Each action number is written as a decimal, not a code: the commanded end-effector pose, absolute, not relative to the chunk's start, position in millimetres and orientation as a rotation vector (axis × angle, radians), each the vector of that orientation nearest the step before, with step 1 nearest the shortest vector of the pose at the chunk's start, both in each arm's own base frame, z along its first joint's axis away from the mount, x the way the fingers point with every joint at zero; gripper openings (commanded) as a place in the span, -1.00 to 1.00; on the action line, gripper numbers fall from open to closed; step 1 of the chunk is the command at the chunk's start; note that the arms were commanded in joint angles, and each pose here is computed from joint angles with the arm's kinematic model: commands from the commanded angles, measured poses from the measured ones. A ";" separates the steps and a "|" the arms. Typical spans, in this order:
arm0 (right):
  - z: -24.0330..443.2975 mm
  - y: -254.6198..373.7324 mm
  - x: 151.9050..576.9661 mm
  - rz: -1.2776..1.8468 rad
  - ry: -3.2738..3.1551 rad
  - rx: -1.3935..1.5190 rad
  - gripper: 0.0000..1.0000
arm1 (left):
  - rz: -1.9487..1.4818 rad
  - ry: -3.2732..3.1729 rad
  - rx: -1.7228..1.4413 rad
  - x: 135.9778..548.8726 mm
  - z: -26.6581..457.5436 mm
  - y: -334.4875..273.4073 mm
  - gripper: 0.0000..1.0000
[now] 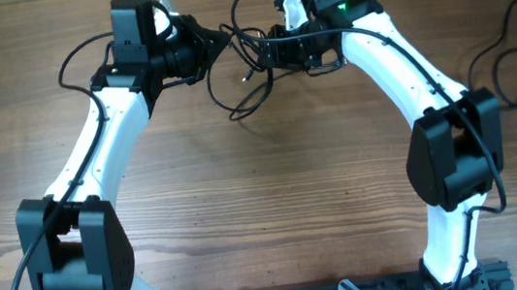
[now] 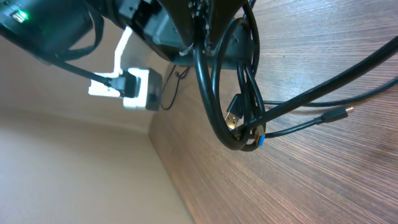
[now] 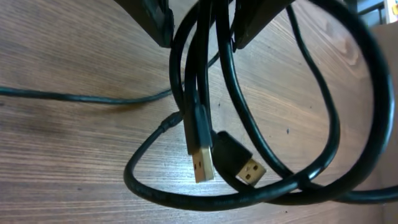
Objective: Untangle cables
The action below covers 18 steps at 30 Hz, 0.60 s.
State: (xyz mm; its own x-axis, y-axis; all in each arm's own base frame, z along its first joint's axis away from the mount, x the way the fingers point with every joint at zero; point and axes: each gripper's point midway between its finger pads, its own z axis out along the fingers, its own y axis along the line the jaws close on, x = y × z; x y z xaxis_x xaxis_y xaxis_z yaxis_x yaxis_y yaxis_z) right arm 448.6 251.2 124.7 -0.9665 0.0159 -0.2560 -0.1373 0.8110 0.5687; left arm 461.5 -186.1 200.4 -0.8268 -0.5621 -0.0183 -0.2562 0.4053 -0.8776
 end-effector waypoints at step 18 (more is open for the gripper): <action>166.1 207.6 475.7 0.813 2.608 -0.047 -0.92 | -1.172 2.475 -0.678 442.6 178.0 -169.8 -0.92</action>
State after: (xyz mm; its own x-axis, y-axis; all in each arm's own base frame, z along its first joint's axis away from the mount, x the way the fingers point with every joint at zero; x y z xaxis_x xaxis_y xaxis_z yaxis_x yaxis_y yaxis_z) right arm 463.6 241.3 124.8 -0.9525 0.0380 -0.3023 -0.1415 0.8236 0.5493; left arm 447.3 -182.7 183.5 -0.8458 -0.5334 -0.0075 -0.2859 0.4650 -0.8379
